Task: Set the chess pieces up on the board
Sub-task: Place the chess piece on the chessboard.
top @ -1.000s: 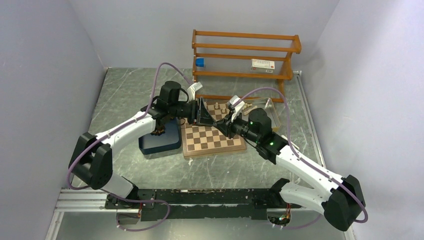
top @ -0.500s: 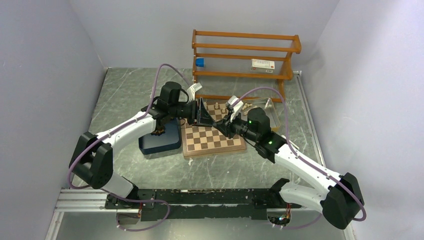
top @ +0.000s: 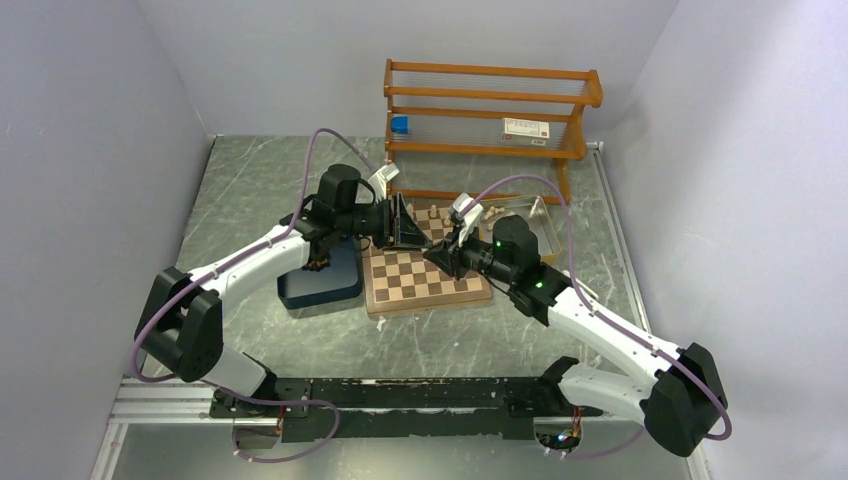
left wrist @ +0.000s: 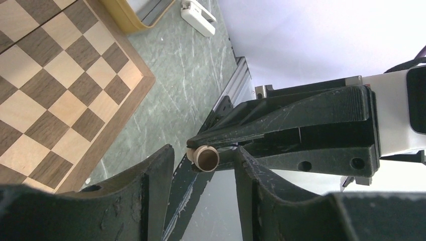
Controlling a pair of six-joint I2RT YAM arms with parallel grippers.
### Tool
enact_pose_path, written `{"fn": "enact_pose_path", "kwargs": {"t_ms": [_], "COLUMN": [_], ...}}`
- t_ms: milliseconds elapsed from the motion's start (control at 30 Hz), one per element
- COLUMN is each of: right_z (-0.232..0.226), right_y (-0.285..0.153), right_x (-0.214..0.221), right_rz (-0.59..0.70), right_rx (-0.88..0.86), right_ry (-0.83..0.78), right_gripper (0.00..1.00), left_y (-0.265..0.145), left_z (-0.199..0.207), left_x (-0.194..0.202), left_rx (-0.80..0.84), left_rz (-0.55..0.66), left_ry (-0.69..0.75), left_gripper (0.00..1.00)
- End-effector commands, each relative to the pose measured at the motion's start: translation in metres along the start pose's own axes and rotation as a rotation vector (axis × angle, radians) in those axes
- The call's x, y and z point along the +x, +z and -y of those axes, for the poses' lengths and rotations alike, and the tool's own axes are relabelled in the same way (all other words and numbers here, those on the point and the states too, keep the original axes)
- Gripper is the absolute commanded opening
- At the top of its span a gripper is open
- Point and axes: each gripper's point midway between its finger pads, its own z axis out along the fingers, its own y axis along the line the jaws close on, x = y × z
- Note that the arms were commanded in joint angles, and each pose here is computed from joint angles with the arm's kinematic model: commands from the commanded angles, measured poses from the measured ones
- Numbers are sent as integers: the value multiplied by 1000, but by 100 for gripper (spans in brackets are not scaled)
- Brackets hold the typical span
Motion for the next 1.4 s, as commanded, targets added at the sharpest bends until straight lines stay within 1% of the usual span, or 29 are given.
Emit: {"fn": "enact_pose_path", "kwargs": {"t_ms": [0,100,200,300,333,467,600,700,867,1000,1200,1300,1367], "right_z": [-3,2,10,11,11,10,11,13,16,18,21,19,16], "right_y": [2,3,6,8,8,10,16,18,21,25,25,20,15], "right_x": [-26,-26,-22,-20,-19,-20,-11,-8,-2,5,4,-4,-13], "right_rz": [65,66,40,33,36,51,21,25,31,31,62,121,176], "right_rx": [-16,7,53,56,53,47,45,50,72,84,111,113,99], "right_ry": [-30,-22,-2,9,13,23,29,37,84,141,206,286,347], "right_gripper": [14,14,14,14,14,15,16,16,17,18,40,46,48], "left_y": [-4,-4,-5,-6,-6,-3,-1,-1,-5,-7,-10,-13,-16], "left_z": [1,-3,-3,-7,-10,-15,-18,-21,-25,-18,-16,-12,-4], "left_x": [-4,-3,0,2,3,5,8,10,9,-1,-10,-16,-20], "left_rx": [-24,-42,-47,-65,-77,-80,-77,-86,-57,-10,-6,35,93], "left_rz": [26,18,14,5,4,-6,-9,-15,11,48,88,121,148], "left_ry": [8,1,1,5,9,-11,-42,-70,-160,-179,-207,-246,-271], "left_gripper": [51,49,48,48,47,31,26,22,19,17,15,15,15]}}
